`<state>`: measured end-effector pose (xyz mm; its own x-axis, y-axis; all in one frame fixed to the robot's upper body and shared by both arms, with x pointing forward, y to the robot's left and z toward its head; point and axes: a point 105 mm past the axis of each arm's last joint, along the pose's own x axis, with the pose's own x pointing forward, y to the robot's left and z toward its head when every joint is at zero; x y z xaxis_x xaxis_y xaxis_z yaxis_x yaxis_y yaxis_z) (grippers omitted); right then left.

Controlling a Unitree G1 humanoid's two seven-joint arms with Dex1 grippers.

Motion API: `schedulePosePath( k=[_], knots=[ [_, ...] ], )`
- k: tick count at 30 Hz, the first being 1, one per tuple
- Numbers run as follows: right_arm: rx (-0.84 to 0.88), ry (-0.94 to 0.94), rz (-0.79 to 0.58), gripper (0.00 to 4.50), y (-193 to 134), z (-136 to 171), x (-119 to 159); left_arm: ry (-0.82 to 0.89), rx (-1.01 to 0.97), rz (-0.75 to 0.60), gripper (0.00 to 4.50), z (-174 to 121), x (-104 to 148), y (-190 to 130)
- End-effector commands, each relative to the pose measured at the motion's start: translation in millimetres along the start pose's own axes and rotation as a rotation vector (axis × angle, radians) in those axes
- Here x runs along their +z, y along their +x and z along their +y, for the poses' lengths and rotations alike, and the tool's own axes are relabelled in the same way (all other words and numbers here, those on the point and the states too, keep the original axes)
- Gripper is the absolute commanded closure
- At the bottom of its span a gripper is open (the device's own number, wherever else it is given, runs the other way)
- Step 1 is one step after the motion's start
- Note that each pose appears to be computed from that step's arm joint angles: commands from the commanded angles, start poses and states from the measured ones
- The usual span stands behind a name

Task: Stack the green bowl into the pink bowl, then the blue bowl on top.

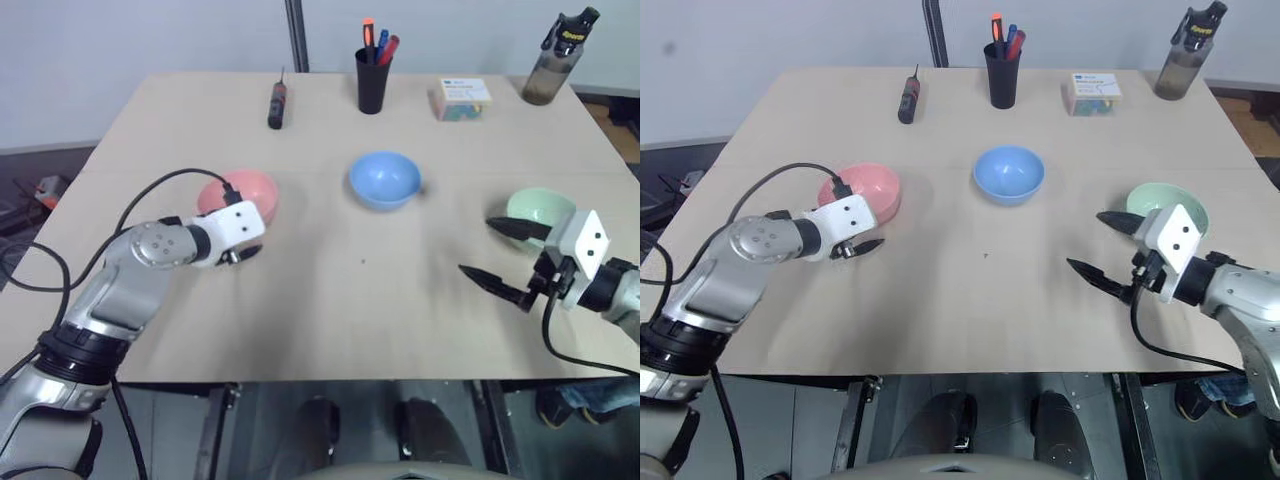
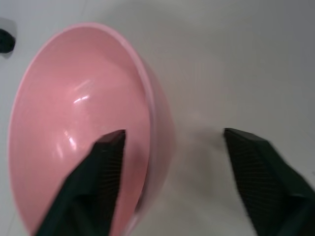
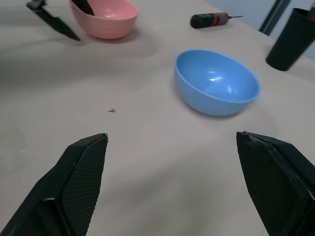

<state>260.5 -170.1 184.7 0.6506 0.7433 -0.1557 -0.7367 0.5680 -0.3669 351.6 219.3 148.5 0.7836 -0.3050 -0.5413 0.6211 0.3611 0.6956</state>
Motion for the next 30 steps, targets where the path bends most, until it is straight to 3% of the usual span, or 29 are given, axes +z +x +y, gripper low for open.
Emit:
schedulePosePath(
  k=[1, 4, 5, 12, 21, 27, 28, 29, 30],
  knots=[
    [-0.014, -0.049, -0.034, 0.13, -1.0, 0.9, 11.4, 0.040, 0.007, -0.036, 3.09, 8.5, 11.7, -2.9],
    [-0.024, -0.048, -0.030, 0.13, -2.5, 0.9, 9.6, 0.036, -0.031, -0.092, 4.20, 4.9, 23.0, -4.6],
    [-0.028, -0.047, -0.029, 0.13, -2.9, 1.0, 9.1, 0.031, -0.058, -0.132, 4.36, 1.6, 31.5, -6.6],
    [-0.041, -0.048, -0.027, 0.13, -1.8, 1.1, 6.1, 0.177, -0.305, -0.495, 4.36, -43.2, 93.5, -27.1],
    [-0.060, -0.045, -0.012, 0.13, 2.1, -2.1, -1.1, 0.267, -0.532, -0.624, 4.36, -77.2, 119.4, -24.5],
    [-0.104, -0.063, 0.037, 0.13, 2.1, -10.1, -9.3, 0.289, -0.578, -0.642, 2.39, -83.1, 123.6, -22.0],
    [-0.129, -0.073, 0.054, 0.13, 2.1, -14.2, -12.1, 0.283, -0.571, -0.646, 2.31, -81.6, 124.0, -21.8],
    [-0.157, -0.089, 0.070, 0.13, 2.2, -19.1, -14.7, 0.272, -0.558, -0.652, 1.51, -78.5, 124.5, -22.3],
    [-0.176, -0.090, 0.091, 0.13, 2.2, -22.7, -18.2, 0.250, -0.538, -0.663, 1.51, -73.9, 125.4, -23.0]
  ],
)
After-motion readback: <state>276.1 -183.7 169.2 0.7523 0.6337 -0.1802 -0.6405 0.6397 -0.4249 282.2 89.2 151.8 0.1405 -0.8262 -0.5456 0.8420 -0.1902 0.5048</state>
